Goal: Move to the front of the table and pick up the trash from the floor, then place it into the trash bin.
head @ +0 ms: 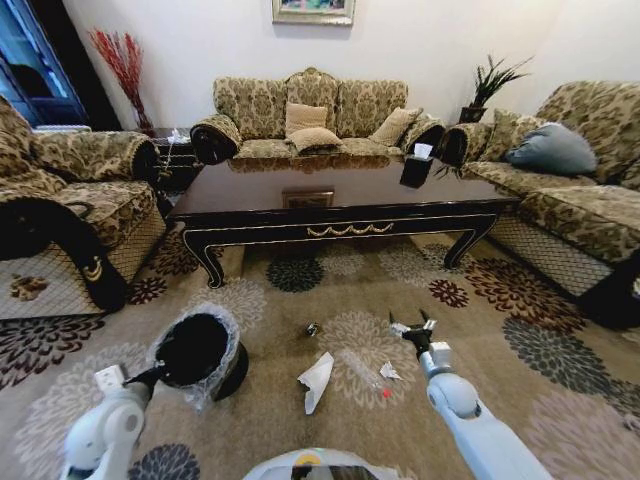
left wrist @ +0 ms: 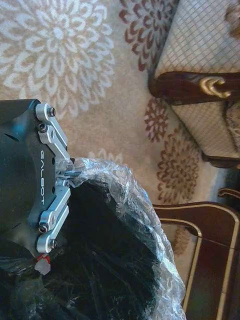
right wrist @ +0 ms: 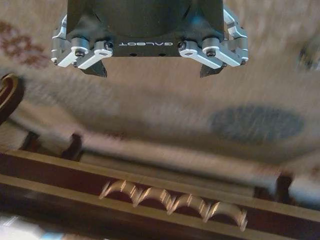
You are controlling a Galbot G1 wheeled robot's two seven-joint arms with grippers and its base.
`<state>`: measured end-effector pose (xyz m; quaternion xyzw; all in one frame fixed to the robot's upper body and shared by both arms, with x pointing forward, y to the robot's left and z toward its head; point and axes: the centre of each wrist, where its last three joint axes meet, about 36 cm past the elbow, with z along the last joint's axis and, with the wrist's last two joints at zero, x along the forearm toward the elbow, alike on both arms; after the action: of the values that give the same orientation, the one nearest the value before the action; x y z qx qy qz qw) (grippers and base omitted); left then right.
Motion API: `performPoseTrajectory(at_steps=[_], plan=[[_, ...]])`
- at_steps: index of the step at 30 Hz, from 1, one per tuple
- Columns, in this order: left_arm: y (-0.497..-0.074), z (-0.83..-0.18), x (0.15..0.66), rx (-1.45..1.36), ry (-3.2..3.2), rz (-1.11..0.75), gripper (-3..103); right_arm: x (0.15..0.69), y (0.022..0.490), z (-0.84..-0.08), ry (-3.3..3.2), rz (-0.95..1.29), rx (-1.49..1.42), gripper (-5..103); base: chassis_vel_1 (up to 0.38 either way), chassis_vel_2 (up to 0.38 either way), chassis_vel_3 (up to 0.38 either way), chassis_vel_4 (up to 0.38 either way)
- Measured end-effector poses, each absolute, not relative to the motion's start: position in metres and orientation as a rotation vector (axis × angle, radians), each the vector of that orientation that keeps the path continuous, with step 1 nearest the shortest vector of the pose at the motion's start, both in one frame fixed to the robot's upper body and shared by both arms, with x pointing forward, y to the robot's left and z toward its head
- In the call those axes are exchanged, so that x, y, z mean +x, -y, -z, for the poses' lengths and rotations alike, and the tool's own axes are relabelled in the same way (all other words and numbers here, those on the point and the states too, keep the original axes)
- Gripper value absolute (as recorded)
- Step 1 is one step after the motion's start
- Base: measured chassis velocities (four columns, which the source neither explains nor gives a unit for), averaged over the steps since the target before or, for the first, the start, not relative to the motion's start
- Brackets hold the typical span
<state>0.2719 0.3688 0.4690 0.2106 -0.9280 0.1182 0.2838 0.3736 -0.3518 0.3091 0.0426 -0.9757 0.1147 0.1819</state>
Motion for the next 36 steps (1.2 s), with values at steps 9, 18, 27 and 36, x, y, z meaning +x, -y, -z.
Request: performPoseTrajectory(at_steps=[9,18,27,36], plan=[[-0.367,-0.468,0.263,0.588,2.47,-0.337,2,0.362,0.331,-0.271,2.562,-0.171,-0.057,100,0.0,0.0,0.0,0.0],[-0.367,-0.466,0.261,0.596,2.458,-0.337,2,0.357,0.266,-0.246,2.322,0.191,-0.365,100,0.0,0.0,0.0,0.0],[-0.368,-0.463,0.258,0.599,2.443,-0.333,2,0.376,0.239,-0.243,2.209,0.339,-0.562,100,0.0,0.0,0.0,0.0],[-0.365,-0.462,0.259,0.584,2.444,-0.332,2,0.398,0.241,-0.243,2.158,0.463,-0.707,100,0.0,0.0,0.0,0.0]])
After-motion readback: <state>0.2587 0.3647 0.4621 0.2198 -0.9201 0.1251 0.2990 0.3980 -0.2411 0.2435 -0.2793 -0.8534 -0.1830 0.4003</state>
